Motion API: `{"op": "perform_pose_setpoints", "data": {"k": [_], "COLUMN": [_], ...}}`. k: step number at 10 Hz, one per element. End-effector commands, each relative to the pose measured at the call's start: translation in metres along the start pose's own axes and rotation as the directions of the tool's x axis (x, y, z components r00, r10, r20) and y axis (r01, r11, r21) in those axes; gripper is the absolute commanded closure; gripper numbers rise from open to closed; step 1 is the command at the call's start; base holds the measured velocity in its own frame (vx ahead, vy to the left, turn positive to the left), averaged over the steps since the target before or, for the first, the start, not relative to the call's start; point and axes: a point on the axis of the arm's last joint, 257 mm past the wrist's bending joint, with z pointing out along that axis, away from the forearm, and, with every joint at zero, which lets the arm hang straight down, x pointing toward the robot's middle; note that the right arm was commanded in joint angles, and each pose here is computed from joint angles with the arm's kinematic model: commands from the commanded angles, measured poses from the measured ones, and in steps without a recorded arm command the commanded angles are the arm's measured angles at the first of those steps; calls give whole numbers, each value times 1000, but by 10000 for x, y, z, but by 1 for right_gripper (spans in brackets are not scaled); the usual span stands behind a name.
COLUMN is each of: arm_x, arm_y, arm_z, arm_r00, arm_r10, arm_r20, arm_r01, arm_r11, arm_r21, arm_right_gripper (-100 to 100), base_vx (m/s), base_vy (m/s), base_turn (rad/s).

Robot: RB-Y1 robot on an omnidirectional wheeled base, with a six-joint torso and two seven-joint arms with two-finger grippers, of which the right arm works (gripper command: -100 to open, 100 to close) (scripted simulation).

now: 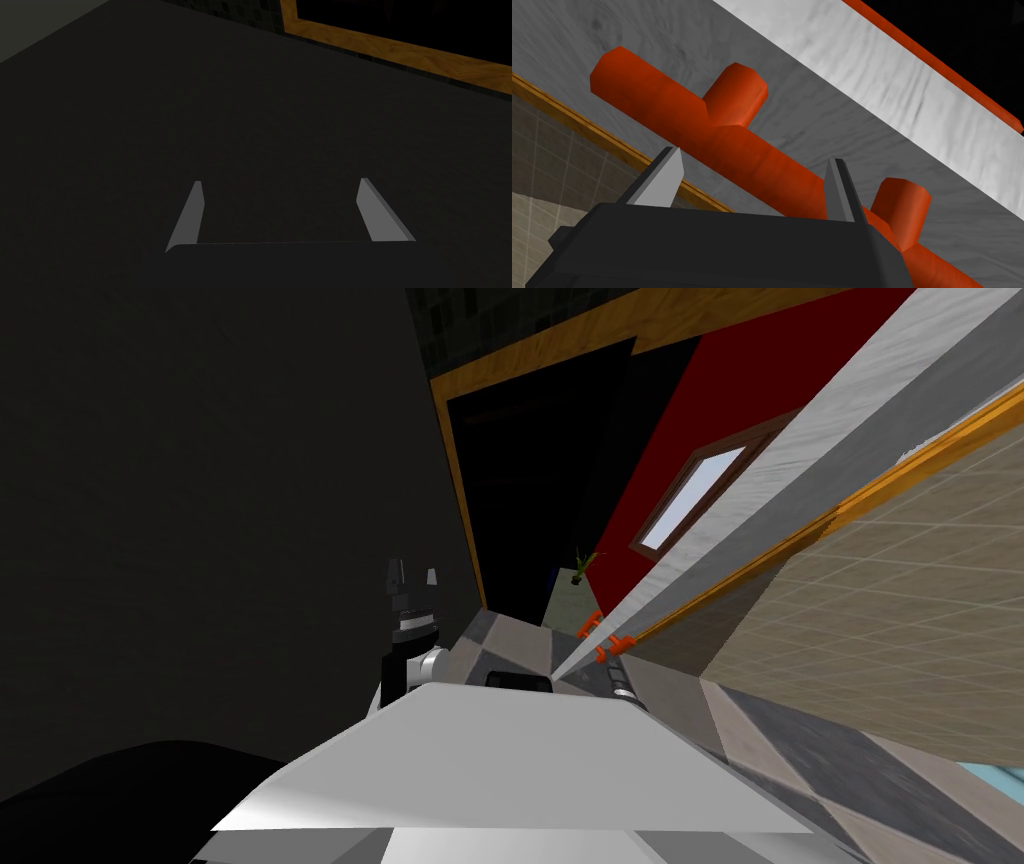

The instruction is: Pull the door open

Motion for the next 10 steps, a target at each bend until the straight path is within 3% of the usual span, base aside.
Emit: {"op": "perform_pose_setpoints", "data": {"k": [1, 5, 10], "arm_x": [-86, -86, -39], "arm_y": [39, 39, 87], "arm_z": [58, 58, 100], "arm_r00": [998, 998, 991], "arm_r10": [63, 66, 136], "arm_r20": [22, 22, 12], "arm_r01": [-62, -65, -136], "arm_r11": [998, 998, 991], "arm_r21": [-10, -10, -21], "arm_right_gripper": [100, 100, 100], "base_vx": [-53, -7, -35], "base_vy": [-36, -10, -29], "base_turn": [38, 5, 39]}}
